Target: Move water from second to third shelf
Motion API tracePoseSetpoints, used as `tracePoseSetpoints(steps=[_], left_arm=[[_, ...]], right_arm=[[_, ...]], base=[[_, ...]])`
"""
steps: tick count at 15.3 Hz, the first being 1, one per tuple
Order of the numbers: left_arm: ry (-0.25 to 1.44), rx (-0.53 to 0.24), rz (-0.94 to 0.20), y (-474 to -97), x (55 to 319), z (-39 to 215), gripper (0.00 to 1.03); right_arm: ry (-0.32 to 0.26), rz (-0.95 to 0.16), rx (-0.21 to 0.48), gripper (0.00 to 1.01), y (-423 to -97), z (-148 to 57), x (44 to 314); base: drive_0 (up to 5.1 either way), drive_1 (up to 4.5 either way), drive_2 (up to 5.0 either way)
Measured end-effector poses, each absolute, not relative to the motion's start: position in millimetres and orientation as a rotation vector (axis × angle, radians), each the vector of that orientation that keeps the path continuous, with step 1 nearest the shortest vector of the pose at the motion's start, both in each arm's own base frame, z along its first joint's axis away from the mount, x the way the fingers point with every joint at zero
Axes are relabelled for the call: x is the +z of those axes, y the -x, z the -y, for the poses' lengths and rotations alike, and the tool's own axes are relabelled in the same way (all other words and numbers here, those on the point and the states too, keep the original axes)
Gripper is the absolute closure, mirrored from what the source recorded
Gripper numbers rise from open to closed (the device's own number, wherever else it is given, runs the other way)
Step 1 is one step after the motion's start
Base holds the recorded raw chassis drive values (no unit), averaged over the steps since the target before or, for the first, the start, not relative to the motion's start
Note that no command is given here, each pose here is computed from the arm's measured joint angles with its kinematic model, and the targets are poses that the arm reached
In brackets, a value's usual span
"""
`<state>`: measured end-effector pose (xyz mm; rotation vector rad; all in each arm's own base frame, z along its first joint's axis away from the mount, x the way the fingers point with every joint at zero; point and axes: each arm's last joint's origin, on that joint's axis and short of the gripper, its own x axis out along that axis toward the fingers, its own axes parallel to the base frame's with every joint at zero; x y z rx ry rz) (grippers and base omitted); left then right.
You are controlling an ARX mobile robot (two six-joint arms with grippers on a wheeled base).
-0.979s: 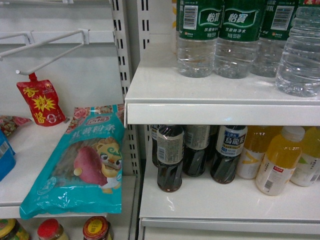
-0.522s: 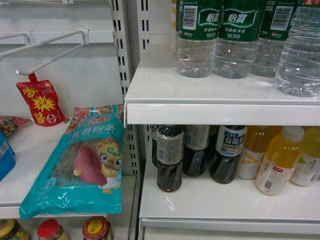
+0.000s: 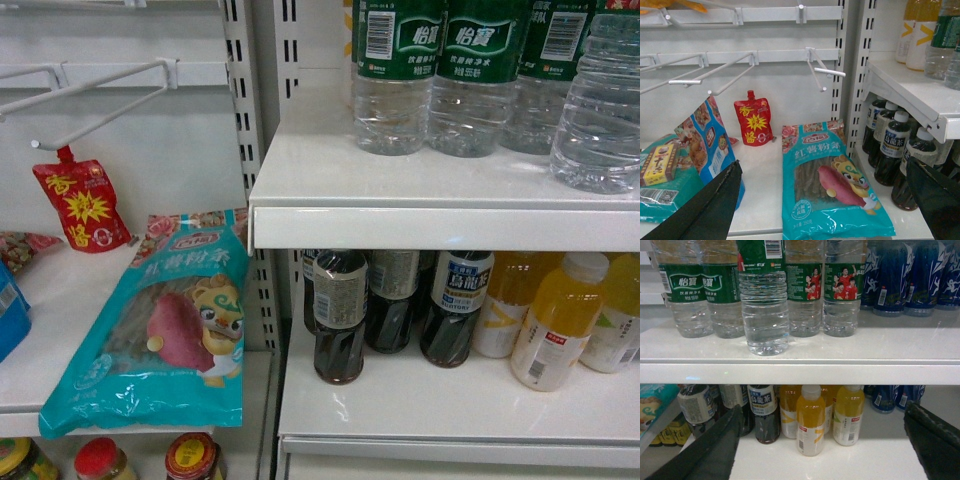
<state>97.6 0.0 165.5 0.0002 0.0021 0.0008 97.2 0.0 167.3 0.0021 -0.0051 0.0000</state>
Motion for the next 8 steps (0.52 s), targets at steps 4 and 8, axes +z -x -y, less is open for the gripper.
tracePoseSetpoints(steps=[4,8], left_arm=[[0.000,0.000,-0.002,-97.6,165.5,0.0,0.05],[0.000,0.001,-0.002,-97.6,165.7,0.0,0.05]], right_arm=[[-0.002,0.005,0.000,0.03,-97.2,0.0,167.3],[-0.002,0.005,0.000,0.03,-97.2,0.0,167.3]], base=[[0.0,0.00,0.0],[0.0,0.00,0.0]])
